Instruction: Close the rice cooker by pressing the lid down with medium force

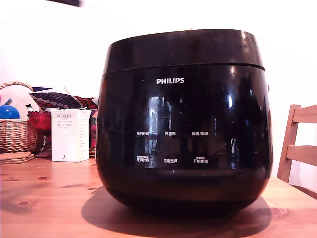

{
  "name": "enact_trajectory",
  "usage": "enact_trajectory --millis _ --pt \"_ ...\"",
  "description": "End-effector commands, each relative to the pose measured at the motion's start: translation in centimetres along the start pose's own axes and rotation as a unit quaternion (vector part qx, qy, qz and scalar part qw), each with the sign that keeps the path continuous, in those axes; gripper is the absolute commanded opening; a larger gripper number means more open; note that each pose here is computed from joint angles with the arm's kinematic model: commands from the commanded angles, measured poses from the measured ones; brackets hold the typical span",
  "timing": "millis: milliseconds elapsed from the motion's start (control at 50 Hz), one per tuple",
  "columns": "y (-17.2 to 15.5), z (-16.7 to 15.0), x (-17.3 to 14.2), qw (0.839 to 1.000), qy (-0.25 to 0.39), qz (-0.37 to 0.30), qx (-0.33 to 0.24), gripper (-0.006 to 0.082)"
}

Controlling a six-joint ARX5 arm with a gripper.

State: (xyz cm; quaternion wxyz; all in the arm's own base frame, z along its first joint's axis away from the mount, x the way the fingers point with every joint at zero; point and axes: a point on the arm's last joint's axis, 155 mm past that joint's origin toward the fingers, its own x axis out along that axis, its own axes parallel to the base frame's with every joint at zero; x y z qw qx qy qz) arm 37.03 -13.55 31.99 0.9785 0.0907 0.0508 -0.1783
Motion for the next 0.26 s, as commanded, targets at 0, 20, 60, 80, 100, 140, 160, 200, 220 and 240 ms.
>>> enact_trajectory --millis 0,20,60,80,100,140,160,200,220,240 --pt "1.4 -0.3 -0.2 1.000 0.004 0.018 0.000 -0.0022" --pt "1.9 -0.3 -0.2 1.000 0.005 0.024 -0.001 -0.0022" --pt "2.7 -0.5 -0.4 0.999 0.008 0.035 -0.003 -0.0022" --pt "3.1 -0.5 -0.4 0.999 0.008 0.039 -0.003 -0.0022" --pt "3.5 -0.5 -0.5 0.999 0.008 0.044 -0.004 -0.0022" --pt "4.0 -0.6 -0.5 0.999 0.009 0.051 -0.005 -0.0022" --pt "4.3 -0.6 -0.6 0.998 0.009 0.054 -0.005 -0.0022" --pt "4.7 -0.6 -0.7 0.998 0.009 0.059 -0.006 -0.0022" --pt "4.8 -0.6 -0.7 0.998 0.009 0.061 -0.006 -0.0022" --pt "4.9 -0.6 -0.8 0.998 0.010 0.063 -0.006 -0.0022"
